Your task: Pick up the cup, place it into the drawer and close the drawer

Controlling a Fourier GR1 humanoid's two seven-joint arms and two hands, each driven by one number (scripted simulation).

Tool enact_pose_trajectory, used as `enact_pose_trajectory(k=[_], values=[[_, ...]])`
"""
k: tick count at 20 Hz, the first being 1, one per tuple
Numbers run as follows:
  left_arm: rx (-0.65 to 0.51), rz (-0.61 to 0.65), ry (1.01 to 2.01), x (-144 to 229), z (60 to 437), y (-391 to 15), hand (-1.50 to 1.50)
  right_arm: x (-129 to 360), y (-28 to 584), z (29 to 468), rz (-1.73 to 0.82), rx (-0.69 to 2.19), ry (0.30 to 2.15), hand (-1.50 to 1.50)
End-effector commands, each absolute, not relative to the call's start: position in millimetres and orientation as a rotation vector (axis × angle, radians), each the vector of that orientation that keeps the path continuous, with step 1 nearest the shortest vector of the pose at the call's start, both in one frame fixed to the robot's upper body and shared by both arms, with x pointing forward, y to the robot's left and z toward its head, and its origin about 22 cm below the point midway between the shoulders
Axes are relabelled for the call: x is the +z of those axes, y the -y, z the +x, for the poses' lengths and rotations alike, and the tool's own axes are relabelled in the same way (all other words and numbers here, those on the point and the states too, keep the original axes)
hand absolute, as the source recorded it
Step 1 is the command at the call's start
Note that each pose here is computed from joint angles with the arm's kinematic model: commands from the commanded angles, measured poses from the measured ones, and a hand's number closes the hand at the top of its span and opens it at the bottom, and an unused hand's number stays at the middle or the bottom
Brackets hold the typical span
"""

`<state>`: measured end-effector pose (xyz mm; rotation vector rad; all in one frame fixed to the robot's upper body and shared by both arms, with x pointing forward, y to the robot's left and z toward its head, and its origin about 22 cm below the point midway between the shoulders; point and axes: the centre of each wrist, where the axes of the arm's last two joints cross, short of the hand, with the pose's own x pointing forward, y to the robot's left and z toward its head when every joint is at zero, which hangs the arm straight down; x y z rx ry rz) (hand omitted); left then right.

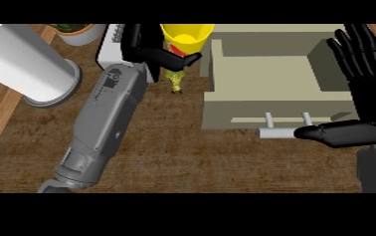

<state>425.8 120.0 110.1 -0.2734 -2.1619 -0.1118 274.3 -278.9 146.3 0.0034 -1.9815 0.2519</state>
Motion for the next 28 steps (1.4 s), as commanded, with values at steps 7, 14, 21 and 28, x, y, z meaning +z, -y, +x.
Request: enact_pose_trajectory(k=[7,14,21,28], values=[[-0.208,-0.130,2.021,168,438,-51,1.50,138,270,276,0.003,0.263,1.999,-1.50],[-0.267,0.008,1.888,176,448,-30,1.50,147,268,287,0.048,0.281,2.015,-1.50],[-0.437,0.024,1.728,123,445,-43,1.50,155,268,297,0.104,0.325,2.043,-1.50],[-0.478,0.009,1.716,109,440,-45,-1.50,151,250,292,0.146,0.359,2.056,-1.50]])
